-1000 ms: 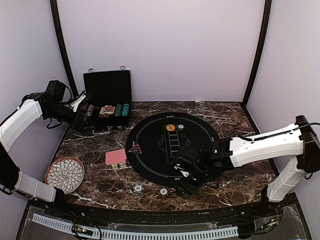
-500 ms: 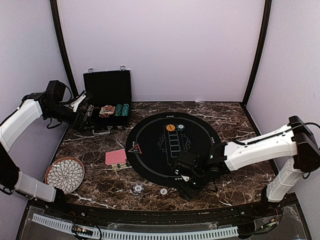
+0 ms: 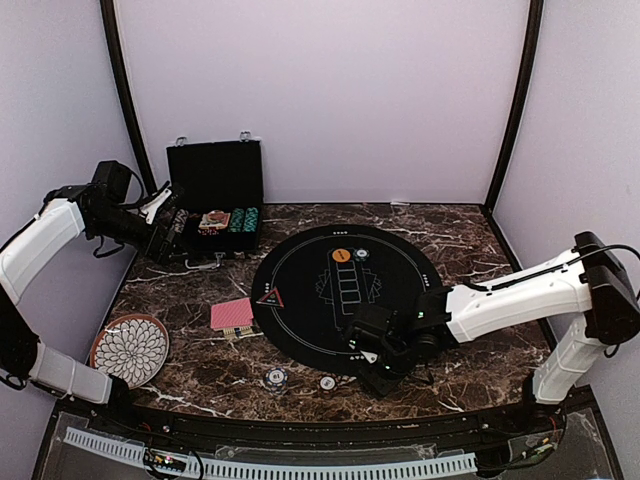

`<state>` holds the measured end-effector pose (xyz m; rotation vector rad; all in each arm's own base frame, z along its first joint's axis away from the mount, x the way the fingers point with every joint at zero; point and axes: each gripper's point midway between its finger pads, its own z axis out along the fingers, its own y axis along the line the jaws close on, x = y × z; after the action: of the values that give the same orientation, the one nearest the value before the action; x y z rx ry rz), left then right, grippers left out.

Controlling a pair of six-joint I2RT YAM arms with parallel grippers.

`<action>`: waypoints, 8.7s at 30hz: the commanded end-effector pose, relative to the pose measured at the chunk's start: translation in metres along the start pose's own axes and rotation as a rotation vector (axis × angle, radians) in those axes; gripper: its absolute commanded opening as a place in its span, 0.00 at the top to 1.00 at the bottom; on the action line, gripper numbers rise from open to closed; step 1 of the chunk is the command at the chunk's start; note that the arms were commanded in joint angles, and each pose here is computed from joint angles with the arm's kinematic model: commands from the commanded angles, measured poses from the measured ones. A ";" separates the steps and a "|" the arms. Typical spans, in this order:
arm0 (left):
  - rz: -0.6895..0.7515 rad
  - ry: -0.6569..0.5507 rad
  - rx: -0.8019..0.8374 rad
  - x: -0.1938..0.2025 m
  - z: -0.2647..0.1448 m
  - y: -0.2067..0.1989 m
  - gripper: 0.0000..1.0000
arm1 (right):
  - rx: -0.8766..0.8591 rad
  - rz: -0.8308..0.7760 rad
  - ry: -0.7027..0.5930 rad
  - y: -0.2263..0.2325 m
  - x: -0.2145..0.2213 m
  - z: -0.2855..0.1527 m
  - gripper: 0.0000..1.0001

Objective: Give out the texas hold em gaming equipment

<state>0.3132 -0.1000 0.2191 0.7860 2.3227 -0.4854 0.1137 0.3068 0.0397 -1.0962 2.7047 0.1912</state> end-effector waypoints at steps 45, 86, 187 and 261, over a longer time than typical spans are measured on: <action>0.026 -0.045 0.005 -0.009 -0.016 -0.012 0.01 | -0.009 -0.018 -0.251 0.030 -0.219 0.017 0.91; 0.027 -0.057 0.021 -0.012 -0.019 -0.016 0.01 | -0.011 0.017 -0.190 0.009 -0.238 0.085 0.56; 0.034 -0.046 0.015 -0.017 -0.015 -0.012 0.01 | 0.054 0.121 -0.107 -0.045 -0.052 -0.055 0.80; 0.049 -0.042 -0.018 -0.009 -0.012 -0.008 0.01 | -0.136 -0.134 -0.256 0.044 -0.093 -0.061 0.04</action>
<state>0.3142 -0.1034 0.2356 0.8100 2.2671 -0.4597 0.1527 0.3530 0.1100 -1.1063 2.4898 0.3435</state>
